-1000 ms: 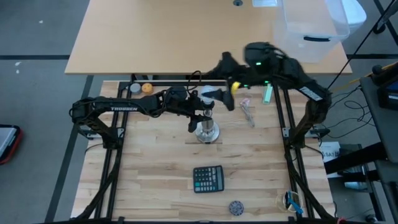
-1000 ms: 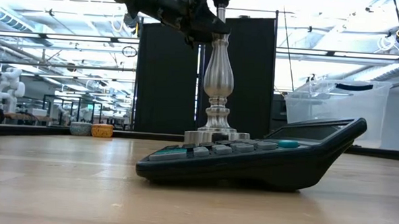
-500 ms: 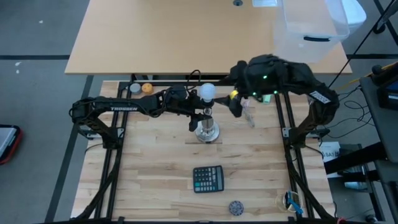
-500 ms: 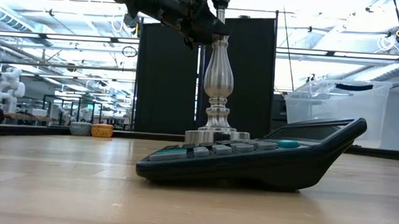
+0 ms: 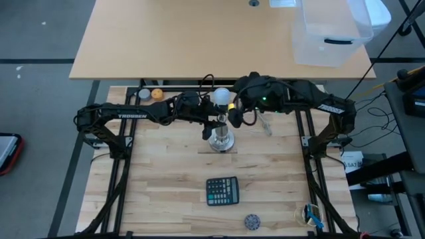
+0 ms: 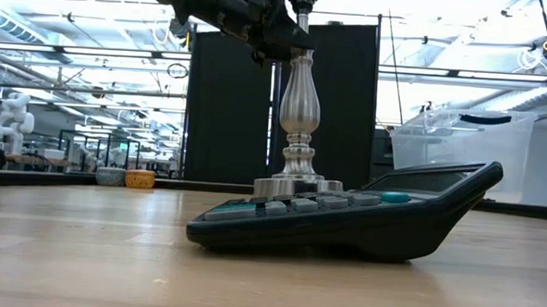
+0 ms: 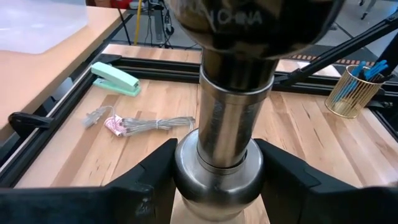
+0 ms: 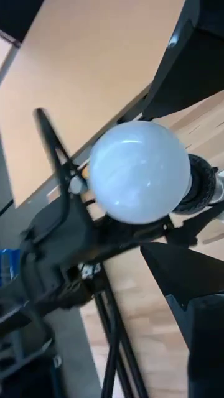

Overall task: Screw lightbulb
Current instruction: Remove the light bulb from the lamp

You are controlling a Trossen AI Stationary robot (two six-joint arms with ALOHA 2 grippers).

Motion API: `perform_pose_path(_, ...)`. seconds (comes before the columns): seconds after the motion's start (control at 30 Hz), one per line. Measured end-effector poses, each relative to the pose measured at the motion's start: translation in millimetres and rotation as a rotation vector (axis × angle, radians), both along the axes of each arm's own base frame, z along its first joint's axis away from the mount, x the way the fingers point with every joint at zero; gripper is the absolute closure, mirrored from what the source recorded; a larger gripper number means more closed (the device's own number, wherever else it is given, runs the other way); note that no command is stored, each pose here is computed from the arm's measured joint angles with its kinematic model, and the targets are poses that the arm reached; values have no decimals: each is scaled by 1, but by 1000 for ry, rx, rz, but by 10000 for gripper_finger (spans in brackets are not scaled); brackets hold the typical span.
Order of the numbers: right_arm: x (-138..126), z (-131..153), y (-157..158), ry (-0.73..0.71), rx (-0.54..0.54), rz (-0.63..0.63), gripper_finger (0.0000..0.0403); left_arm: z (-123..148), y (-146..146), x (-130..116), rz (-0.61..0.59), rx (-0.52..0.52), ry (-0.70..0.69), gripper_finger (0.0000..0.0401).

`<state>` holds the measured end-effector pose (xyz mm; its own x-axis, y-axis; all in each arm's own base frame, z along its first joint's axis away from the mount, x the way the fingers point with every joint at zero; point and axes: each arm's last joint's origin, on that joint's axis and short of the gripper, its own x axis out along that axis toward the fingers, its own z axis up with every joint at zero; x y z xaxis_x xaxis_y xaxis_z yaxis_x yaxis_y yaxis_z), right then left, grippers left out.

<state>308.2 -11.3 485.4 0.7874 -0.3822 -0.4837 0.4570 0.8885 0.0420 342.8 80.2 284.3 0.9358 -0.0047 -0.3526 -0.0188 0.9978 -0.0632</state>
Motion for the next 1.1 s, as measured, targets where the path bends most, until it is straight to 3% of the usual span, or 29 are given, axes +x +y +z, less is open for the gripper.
perform_pose_path(0.4,19,-20,0,-72,-10,-192,64,0,2,0,47,-2,4,222)
perform_pose_path(0.6,23,-27,0,-71,-8,-201,67,0,3,0,53,1,4,222)
perform_pose_path(0.93,23,-25,2,1,-118,-56,137,0,2,0,25,5,6,222)
perform_pose_path(1.1,22,-24,1,34,-160,50,139,0,2,-1,12,1,7,222)
